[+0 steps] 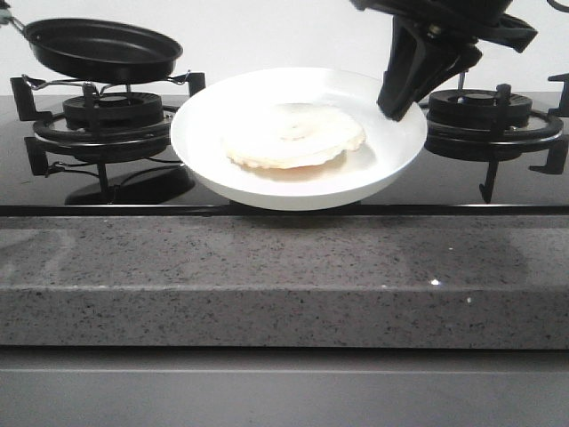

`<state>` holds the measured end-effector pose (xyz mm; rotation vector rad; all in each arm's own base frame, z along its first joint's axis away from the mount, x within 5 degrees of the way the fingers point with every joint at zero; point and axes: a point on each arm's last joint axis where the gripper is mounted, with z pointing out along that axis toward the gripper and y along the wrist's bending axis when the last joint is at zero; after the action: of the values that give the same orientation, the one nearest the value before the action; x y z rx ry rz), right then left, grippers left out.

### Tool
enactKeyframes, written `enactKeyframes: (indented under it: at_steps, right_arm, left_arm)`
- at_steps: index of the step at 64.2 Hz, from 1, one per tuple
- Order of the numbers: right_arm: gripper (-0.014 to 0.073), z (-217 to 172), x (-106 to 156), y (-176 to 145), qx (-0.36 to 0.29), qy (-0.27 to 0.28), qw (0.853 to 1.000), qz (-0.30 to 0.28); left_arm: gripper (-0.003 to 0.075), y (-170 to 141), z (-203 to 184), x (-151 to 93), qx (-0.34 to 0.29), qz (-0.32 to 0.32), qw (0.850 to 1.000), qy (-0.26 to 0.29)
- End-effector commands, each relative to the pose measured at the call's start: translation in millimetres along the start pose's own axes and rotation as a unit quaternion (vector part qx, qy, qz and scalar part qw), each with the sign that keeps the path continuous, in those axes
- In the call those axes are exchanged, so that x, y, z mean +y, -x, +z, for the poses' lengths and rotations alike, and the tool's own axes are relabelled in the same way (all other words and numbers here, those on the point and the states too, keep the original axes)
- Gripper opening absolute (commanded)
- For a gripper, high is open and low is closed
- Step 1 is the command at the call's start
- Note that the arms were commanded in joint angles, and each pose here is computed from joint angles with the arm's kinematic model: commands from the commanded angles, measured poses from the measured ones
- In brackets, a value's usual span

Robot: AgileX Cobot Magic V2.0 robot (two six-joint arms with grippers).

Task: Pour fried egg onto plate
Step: 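Return the empty pan onto its burner with the left gripper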

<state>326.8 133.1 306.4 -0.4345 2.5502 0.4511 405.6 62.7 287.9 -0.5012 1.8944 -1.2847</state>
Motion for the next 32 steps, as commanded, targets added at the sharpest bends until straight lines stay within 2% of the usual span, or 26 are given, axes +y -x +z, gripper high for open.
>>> enactKeyframes:
  at_steps: [1, 14, 19, 32]
  right_arm:
    - [-0.0068, -24.7, 7.0, 10.8, -0.059, 0.006, 0.998, -0.003]
    - [-0.0068, -24.7, 7.0, 10.8, -0.059, 0.006, 0.998, -0.003]
    - [-0.0068, -24.7, 7.0, 10.8, -0.059, 0.006, 0.998, -0.003]
    - [-0.0068, -24.7, 7.0, 10.8, -0.059, 0.006, 0.998, -0.003]
  left_arm:
    - [-0.002, 7.3, -8.1, -30.4, -0.011, 0.003, 0.998, -0.06]
    - [0.0001, 4.7, -6.9, -26.2, 0.004, -0.002, 0.999, -0.047]
    - [0.0081, 4.0, -6.9, -25.5, 0.008, 0.001, 0.999, -0.043]
    - [0.0365, 3.0, -6.9, -25.3, 0.013, 0.004, 0.999, -0.042]
